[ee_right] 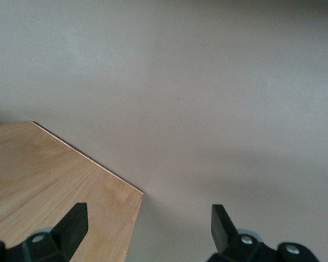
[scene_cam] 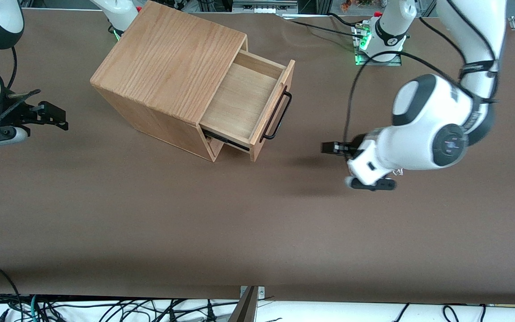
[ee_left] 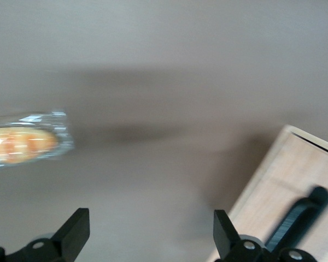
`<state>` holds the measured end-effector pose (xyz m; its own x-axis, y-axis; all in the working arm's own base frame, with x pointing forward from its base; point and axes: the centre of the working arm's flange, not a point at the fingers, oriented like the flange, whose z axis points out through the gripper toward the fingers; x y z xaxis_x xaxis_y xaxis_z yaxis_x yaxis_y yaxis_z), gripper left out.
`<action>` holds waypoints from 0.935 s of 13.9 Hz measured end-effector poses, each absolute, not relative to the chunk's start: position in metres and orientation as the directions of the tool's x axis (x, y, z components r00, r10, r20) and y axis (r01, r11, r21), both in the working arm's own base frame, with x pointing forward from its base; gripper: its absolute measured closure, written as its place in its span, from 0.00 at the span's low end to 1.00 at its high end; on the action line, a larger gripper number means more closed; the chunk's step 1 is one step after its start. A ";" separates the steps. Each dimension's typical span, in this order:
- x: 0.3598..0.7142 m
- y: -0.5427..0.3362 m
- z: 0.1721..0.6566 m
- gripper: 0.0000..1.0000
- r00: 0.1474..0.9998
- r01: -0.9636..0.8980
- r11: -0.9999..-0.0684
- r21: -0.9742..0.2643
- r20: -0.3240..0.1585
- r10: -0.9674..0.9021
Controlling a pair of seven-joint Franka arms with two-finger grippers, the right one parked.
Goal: Open top drawer with left arm
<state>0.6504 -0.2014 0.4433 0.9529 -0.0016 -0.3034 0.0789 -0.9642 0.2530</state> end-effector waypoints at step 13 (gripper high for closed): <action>0.621 -0.009 0.539 0.00 0.973 -0.186 -0.982 -0.022 -0.144 -0.181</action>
<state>0.6213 -0.0095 0.5395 0.9728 -0.1809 -0.1445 -0.1859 -0.9823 -0.0220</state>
